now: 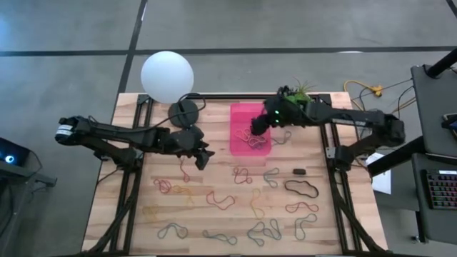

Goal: Pick and place rubber bands into bin
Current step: Put the black rubber band into the pink bin, then put the red rubber band into the pink bin

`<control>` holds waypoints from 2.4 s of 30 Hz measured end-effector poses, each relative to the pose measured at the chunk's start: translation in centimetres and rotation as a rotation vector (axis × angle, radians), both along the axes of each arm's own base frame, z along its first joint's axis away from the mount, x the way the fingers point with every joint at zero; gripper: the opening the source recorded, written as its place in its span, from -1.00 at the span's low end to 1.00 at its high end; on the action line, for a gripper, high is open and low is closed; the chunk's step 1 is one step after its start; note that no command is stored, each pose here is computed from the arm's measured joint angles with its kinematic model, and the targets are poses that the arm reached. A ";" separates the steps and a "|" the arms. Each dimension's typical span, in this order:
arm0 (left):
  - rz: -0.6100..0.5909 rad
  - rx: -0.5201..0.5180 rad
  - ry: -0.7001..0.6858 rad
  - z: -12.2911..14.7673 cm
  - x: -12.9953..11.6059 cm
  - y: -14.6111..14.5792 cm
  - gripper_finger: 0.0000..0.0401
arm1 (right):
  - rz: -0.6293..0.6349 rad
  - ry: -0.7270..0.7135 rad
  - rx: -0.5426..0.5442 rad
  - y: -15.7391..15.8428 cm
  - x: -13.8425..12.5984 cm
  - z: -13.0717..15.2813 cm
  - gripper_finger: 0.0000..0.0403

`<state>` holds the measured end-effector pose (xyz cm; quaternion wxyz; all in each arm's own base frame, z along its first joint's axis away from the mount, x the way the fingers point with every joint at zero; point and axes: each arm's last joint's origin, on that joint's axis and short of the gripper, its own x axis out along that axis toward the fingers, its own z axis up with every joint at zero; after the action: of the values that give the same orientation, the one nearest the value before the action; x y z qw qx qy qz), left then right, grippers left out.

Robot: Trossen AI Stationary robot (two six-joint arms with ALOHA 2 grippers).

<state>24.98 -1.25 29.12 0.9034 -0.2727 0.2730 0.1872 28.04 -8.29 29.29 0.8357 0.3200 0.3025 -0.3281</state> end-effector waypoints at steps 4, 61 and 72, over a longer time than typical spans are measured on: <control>0.000 -0.001 -0.010 0.2 -0.2 0.0 0.04 | 0.032 0.107 -0.023 -1.1 0.9 1.2 0.18; 0.747 -0.345 0.561 -15.6 -3.9 -2.9 -0.05 | 0.182 0.589 -0.051 12.3 -5.9 -7.5 0.24; 0.745 -0.299 0.536 -17.2 -2.2 -3.0 -0.92 | 0.188 0.589 -0.058 12.2 -6.0 -7.4 0.20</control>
<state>22.79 -4.23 11.90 0.6234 -0.4210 0.4039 0.5205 22.03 3.96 21.91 0.7474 0.1580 0.5505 -0.3367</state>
